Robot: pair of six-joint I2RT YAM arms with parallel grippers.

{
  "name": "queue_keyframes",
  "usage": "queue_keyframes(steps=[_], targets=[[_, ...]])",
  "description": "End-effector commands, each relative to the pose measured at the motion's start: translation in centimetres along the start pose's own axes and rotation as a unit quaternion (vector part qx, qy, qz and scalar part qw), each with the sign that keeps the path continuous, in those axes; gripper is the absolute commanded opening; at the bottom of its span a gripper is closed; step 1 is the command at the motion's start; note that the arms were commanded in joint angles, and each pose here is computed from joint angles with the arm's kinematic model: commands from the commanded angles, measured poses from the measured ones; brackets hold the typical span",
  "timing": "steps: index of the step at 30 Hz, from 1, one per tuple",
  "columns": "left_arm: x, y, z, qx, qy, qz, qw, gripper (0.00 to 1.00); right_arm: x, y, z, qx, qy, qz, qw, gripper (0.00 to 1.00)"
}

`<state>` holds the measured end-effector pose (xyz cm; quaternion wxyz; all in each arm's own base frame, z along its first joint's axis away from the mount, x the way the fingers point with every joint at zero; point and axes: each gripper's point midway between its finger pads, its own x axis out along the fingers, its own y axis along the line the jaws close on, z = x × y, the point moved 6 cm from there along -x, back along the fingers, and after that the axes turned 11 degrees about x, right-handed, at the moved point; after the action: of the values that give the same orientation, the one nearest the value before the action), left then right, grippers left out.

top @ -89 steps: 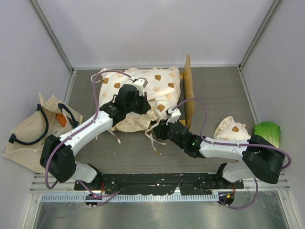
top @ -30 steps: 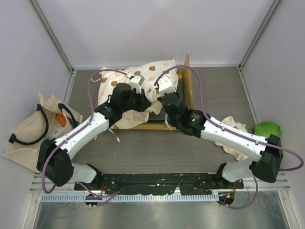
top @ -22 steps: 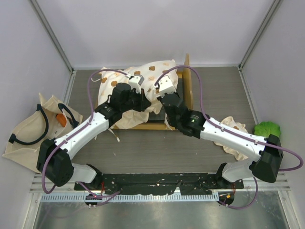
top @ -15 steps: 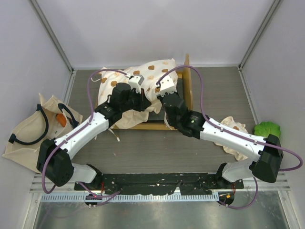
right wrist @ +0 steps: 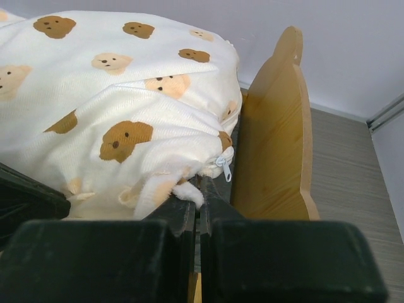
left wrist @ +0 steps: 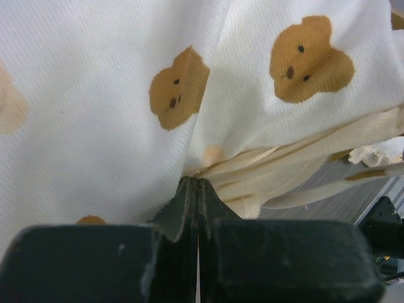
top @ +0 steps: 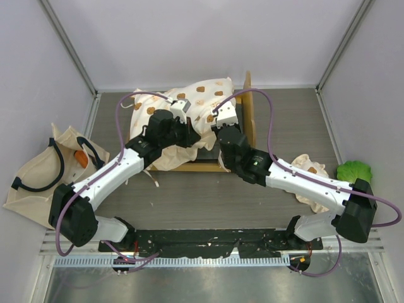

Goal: Set up the pet bed

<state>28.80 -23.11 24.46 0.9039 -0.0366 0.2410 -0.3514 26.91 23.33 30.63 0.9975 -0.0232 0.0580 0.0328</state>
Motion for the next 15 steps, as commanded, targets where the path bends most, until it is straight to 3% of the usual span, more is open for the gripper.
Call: queue_keyframes(steps=[1, 8, 15], targets=[[0.1, 0.7, -0.7, -0.004, 0.017, 0.012, 1.0, 0.0, -1.0, -1.3, 4.4, 0.1, -0.062, -0.014, 0.993, 0.01], [0.3, 0.7, -0.8, -0.006, 0.021, 0.012, 1.0, 0.0, -0.4, -0.8, 5.6, 0.092, -0.08, -0.012, 0.992, 0.01], [0.1, 0.9, -0.9, -0.004, 0.022, 0.018, 1.0, 0.0, -0.2, 0.4, 1.6, 0.068, -0.006, 0.016, 0.998, 0.02]])
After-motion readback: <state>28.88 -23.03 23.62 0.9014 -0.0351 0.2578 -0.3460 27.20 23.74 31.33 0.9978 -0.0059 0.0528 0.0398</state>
